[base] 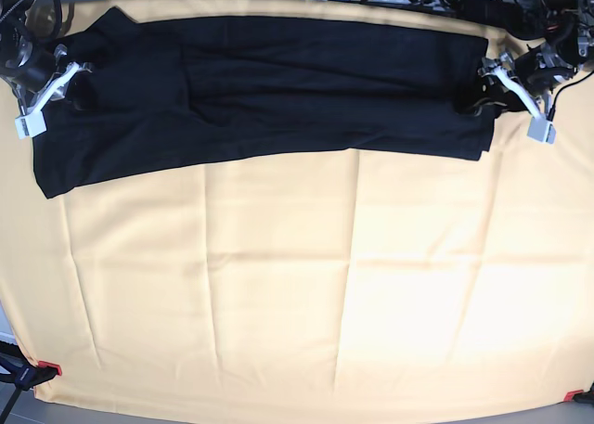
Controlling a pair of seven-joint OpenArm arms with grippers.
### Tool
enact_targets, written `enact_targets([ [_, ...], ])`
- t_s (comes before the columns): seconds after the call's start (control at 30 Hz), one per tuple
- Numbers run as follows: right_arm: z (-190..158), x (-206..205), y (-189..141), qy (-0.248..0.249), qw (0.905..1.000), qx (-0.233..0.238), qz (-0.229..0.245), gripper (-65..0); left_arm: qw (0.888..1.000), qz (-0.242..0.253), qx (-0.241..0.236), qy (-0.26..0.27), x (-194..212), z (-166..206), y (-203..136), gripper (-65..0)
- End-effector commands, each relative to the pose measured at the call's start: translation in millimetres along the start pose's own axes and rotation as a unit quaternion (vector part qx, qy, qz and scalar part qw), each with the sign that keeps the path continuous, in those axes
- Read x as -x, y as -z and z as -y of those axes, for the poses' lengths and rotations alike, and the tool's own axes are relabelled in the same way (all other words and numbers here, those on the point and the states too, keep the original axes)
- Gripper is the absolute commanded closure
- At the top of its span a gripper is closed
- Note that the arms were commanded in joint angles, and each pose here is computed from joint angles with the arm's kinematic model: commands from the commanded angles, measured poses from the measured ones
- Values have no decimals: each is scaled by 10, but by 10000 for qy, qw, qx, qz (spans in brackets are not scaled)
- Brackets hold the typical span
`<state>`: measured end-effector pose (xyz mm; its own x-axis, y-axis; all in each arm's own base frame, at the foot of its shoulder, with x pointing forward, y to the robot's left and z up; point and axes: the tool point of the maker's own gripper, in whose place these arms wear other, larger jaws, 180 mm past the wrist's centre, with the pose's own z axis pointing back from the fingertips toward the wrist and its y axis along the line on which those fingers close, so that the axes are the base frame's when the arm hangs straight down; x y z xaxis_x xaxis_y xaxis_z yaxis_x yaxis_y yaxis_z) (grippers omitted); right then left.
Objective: Fold the T-shirt properly
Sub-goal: 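Pull both shirt ends apart to straighten the folded strip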
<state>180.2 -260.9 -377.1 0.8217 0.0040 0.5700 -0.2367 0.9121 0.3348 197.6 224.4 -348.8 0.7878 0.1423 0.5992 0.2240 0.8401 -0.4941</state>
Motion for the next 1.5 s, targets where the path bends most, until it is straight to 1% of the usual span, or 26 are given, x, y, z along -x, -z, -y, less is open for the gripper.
enact_targets([
  [0.0, 7, -59, -43, -84, 10000, -11, 48, 0, 9999, 117, 76, 68, -80, 34, -28, -369],
  [0.1, 7, -58, -43, -84, 10000, -11, 46, 0, 9997, 152, 211, 29, -82, 91, -9, -369],
  [0.3, 7, -56, -43, -84, 10000, -11, 40, 0, 9962, 376, 753, 222, -158, 288, -33, -369],
  [0.47, 7, -44, -43, -84, 10000, -11, 6, 0, 9961, 378, 758, 237, -158, 290, -33, -362],
  [0.5, 7, -44, -43, -84, 10000, -11, 6, 0, 9962, 376, 754, 237, -157, 289, -32, -336],
  [0.53, 7, -44, -43, -84, 10000, -11, 6, 0, 9961, 377, 754, 240, -158, 288, -33, -291],
  [0.67, 7, -34, -43, -84, 10000, -11, -21, 0, 9970, 329, 644, 293, -140, 249, -26, -25],
  [0.7, 8, -31, -43, -84, 10000, -11, -30, 0, 9970, 321, 633, 297, -138, 245, -26, 0],
  [0.87, 7, -31, -43, -84, 10000, -12, -29, 0, 9981, 333, 495, 151, -172, 187, -34, 0],
  [0.97, 8, -29, -44, -85, 10000, -10, -35, 0, 9980, 443, 408, 186, -240, 152, -89, 0],
  [1.17, 4, -37, -45, -89, 10000, -17, -22, 0, 9950, 819, 51, 577, -545, 74, -357, 0],
  [1.3, -83, -132, -56, -68, 9996, -201, 178, 0, 9928, 853, -183, 825, -693, -22, -514, 0],
  [1.37, -133, -198, -73, -188, 9993, -224, 248, 0, 9923, 818, -226, 901, -721, -40, -541, 0],
  [1.47, -247, -338, -117, -495, 9978, -246, 378, 0, 9916, 761, -342, 989, -732, -84, -555, 0],
])
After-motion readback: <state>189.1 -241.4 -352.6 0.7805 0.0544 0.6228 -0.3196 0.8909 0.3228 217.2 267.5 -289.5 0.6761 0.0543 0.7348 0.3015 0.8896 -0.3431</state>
